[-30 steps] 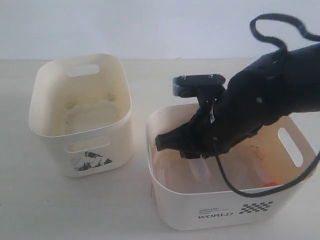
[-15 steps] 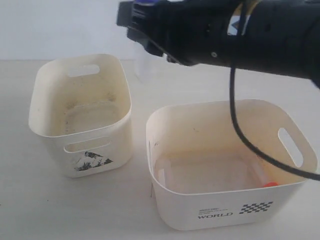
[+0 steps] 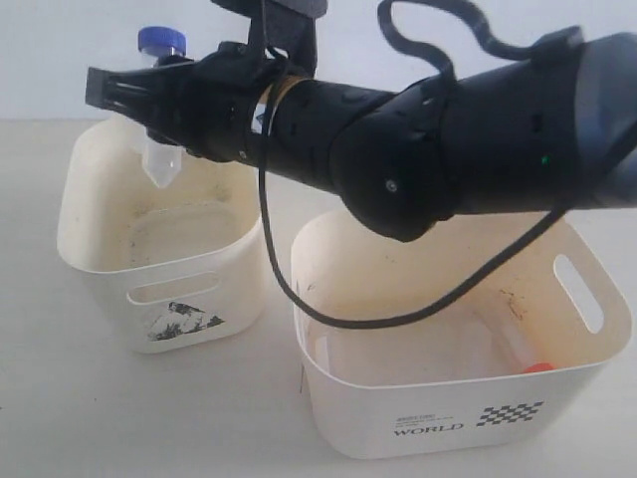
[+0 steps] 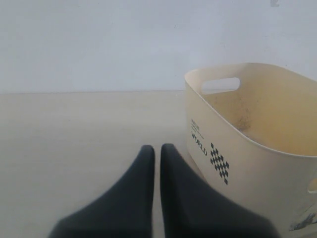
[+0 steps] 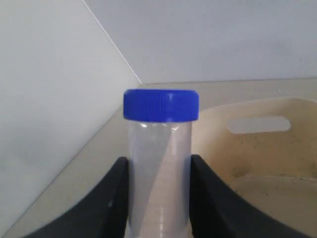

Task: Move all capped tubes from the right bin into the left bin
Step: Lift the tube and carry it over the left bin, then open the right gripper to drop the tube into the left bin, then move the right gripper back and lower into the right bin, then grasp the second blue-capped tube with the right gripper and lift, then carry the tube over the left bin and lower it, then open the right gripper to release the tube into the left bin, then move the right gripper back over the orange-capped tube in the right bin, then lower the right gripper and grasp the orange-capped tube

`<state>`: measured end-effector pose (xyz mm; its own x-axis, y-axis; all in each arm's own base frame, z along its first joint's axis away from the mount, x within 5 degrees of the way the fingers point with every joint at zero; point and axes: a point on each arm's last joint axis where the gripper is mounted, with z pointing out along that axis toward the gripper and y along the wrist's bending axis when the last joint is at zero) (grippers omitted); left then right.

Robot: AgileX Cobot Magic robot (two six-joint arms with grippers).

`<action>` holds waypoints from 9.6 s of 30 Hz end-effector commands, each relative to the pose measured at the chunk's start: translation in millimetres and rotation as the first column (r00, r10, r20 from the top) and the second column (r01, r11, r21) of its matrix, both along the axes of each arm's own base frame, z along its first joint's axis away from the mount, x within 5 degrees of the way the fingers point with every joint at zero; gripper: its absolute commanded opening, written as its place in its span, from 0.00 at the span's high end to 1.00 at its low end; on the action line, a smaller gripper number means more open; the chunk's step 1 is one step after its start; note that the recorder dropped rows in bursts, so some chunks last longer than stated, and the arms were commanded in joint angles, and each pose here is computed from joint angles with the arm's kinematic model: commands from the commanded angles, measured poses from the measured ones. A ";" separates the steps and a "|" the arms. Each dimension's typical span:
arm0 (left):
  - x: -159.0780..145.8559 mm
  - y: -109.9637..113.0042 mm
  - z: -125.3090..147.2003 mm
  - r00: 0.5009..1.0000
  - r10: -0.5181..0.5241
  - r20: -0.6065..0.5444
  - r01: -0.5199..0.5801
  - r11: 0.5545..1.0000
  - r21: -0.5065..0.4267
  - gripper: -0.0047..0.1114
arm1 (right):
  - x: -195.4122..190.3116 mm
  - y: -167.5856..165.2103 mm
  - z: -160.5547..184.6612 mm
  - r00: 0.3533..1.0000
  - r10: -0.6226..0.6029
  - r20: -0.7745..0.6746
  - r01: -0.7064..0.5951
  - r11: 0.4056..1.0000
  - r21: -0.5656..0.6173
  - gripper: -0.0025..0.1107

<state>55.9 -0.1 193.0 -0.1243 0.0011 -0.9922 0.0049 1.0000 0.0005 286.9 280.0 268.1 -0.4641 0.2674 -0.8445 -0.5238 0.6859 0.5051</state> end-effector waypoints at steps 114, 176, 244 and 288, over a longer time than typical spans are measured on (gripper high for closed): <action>0.0 -0.1 1.8 1.000 0.001 0.009 -0.001 1.000 -0.016 0.92 | -4.4 -115.0 -136.9 0.590 -0.584 -0.558 -0.400 0.388 -0.830 0.73; 0.0 -0.1 1.8 1.000 0.001 0.009 -0.001 1.000 -0.016 0.92 | 10.5 11.9 3.6 0.996 0.031 -0.086 -0.047 0.980 -0.196 0.98; 0.0 -0.1 1.8 1.000 0.001 0.009 -0.001 1.000 -0.016 0.92 | -59.1 -117.9 14.3 0.860 -0.182 -0.476 -0.228 0.698 -0.678 0.38; 0.0 -0.1 1.8 1.000 0.001 0.009 -0.001 1.000 -0.016 0.92 | -5.0 -113.8 -108.8 0.684 -0.004 -0.730 -0.280 0.922 -0.267 0.38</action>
<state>55.9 -0.1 193.0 -0.1243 0.0011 -0.9922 0.0049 1.0000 0.0005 281.8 163.3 166.6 -0.9615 -0.0696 -0.2660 -0.2061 0.8227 0.5298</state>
